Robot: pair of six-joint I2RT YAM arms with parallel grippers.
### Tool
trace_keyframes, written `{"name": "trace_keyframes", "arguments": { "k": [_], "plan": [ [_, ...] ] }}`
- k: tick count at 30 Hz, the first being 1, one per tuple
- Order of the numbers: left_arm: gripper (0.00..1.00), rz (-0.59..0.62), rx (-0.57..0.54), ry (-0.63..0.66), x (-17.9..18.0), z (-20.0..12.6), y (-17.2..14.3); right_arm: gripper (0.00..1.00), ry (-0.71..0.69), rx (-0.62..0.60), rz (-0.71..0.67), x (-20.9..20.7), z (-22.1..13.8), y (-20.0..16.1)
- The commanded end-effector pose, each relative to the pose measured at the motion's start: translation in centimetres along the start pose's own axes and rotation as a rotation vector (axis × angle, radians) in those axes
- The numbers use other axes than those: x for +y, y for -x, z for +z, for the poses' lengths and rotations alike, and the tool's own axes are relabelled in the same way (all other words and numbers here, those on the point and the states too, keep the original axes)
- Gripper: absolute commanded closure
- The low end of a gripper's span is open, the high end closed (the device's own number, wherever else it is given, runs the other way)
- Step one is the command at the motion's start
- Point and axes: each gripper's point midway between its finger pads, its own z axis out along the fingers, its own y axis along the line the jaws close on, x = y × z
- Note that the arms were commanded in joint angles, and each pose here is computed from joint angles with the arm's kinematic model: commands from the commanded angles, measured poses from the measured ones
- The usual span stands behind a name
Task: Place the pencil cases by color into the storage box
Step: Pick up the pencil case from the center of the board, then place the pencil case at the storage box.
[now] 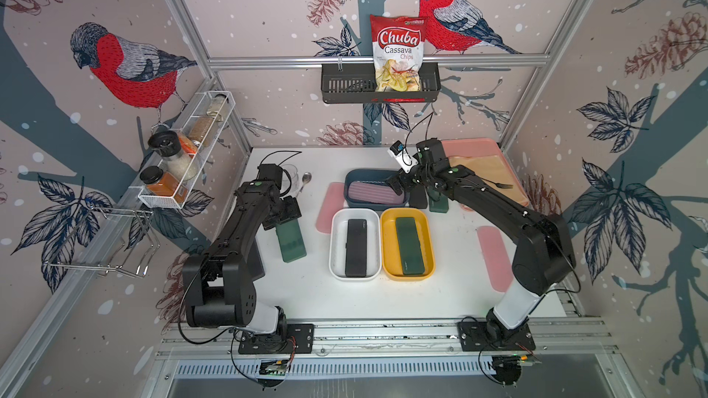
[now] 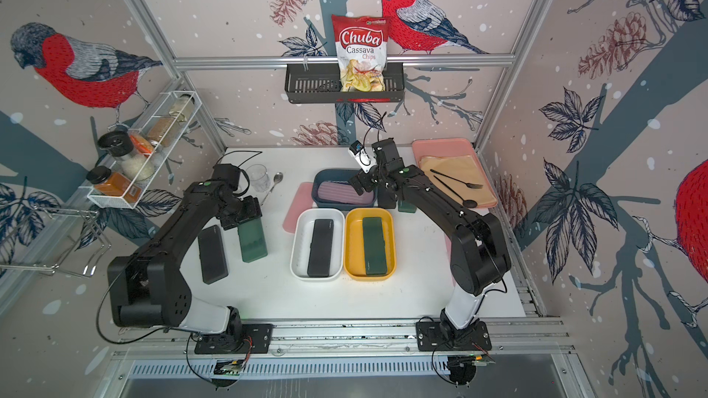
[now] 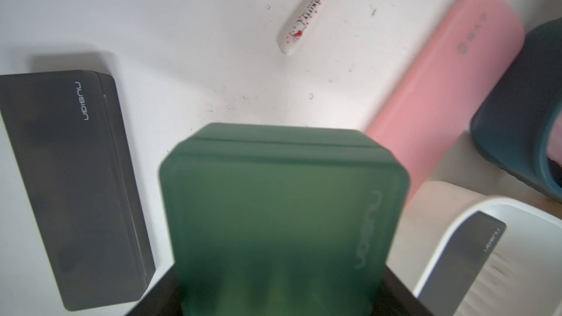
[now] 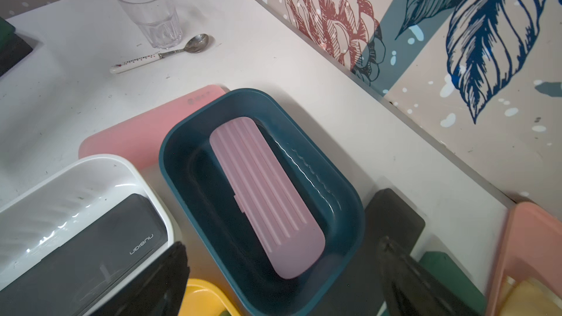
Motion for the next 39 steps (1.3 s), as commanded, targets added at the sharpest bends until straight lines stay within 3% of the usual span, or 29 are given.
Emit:
{"name": "trace_keyframes", "arguments": {
  "k": [1,10,24,39],
  "plan": [
    [0.43,-0.002,0.018,-0.034,-1.8,-1.2,-0.9,0.00,-0.043,0.019,0.048,-1.1,-1.0,-0.2],
    [0.43,0.090,-0.008,-0.144,-9.7,-3.1,-2.0,0.00,-0.133,0.062,0.139,-3.5,-2.4,-1.7],
    [0.42,0.294,0.050,-0.241,-24.0,-2.6,-5.8,0.00,-0.297,0.100,0.313,-7.5,-6.4,-5.4],
    [0.43,0.332,0.183,-0.301,-30.5,-0.5,-10.4,0.00,-0.394,0.166,0.409,-9.9,-9.5,-9.7]
  ]
}}
